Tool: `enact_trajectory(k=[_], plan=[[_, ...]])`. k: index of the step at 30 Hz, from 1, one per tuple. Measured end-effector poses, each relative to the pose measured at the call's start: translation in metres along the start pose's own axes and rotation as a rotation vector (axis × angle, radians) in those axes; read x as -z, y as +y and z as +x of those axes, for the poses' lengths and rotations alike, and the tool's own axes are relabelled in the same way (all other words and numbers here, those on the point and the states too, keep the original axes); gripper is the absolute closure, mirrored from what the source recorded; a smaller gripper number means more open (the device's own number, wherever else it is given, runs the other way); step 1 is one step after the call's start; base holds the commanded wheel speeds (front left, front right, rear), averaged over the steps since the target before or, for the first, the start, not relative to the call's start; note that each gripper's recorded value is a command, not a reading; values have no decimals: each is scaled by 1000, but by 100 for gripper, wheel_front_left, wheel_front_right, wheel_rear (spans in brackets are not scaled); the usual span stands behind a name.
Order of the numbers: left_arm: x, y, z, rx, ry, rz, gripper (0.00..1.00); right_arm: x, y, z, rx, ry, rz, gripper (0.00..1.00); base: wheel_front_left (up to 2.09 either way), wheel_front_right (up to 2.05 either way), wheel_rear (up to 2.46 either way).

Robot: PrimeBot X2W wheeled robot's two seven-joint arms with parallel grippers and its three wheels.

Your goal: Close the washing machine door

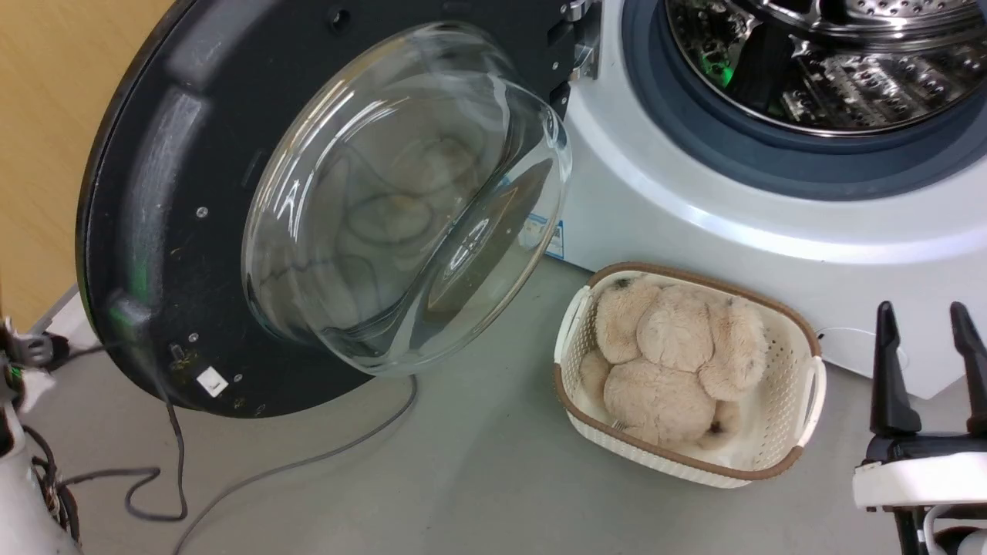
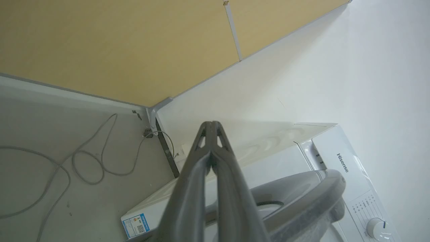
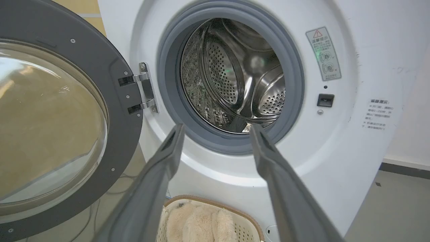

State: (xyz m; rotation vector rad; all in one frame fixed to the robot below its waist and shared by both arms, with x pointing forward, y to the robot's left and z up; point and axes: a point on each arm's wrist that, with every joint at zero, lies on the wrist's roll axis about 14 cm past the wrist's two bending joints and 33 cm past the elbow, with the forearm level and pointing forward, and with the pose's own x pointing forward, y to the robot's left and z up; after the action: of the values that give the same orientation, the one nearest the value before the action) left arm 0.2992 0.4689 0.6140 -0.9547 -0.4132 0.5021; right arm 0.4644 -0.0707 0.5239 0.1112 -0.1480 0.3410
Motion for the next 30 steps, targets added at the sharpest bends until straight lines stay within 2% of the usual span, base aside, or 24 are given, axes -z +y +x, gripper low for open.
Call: enact_trajectory(k=[9, 15, 25, 30], plan=[[33, 18, -18, -15, 150, -133, 100, 6, 2, 7, -8, -10, 11, 0, 0, 0, 0], [52, 16, -33, 14, 244, -203, 100, 9, 5, 12, -13, -14, 18, 0, 0, 0, 0], [80, -43, -72, 245, 451, -323, 100, 4, 12, 21, -31, -48, 30, 0, 0, 0, 0], [118, -70, -102, 325, 624, -295, 100, 2, 10, 20, -25, -52, 26, 0, 0, 0, 0]])
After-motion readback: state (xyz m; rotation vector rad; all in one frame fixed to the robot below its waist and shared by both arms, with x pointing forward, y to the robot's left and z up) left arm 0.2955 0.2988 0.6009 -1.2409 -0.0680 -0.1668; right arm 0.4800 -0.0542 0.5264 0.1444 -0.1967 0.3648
